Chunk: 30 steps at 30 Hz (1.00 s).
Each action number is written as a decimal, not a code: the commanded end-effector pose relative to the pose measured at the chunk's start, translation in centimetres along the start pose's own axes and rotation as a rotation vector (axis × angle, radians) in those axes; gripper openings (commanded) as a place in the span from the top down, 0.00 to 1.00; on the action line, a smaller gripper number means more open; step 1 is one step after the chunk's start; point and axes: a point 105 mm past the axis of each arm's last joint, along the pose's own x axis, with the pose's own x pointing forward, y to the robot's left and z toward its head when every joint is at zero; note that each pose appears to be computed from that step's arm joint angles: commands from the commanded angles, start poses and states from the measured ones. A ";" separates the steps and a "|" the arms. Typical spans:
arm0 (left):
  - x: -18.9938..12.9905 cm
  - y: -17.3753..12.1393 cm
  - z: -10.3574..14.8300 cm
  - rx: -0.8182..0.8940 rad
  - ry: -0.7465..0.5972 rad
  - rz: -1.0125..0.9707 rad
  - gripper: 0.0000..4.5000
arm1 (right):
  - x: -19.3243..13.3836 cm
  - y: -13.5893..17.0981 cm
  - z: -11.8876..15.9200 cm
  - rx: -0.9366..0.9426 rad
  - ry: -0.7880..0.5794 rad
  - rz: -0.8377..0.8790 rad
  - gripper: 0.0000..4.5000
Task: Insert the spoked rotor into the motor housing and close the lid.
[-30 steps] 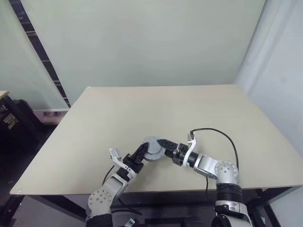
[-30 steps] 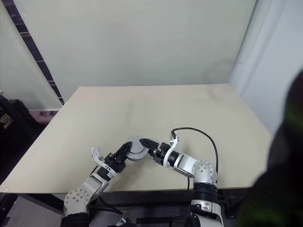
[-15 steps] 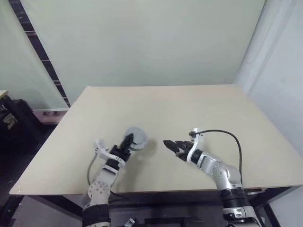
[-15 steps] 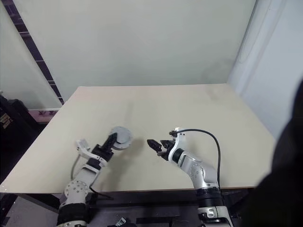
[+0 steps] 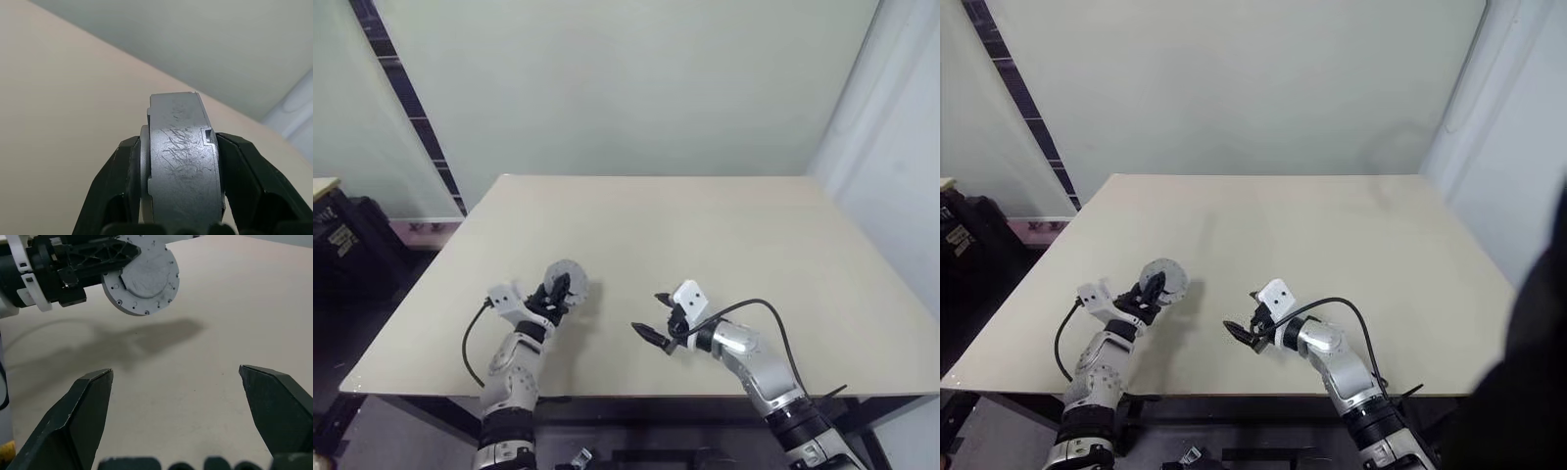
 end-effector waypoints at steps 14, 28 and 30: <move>-0.3 3.7 1.4 0.115 -0.027 0.201 0.01 | 0.3 -0.2 1.3 -0.068 -0.024 0.008 0.00; -3.7 1.8 4.4 0.295 -0.092 0.044 0.01 | -0.1 -1.6 1.7 0.029 -0.058 -0.048 0.00; -4.5 0.1 4.5 0.325 -0.072 -0.063 0.01 | -0.6 -2.5 2.0 0.056 -0.067 -0.086 0.00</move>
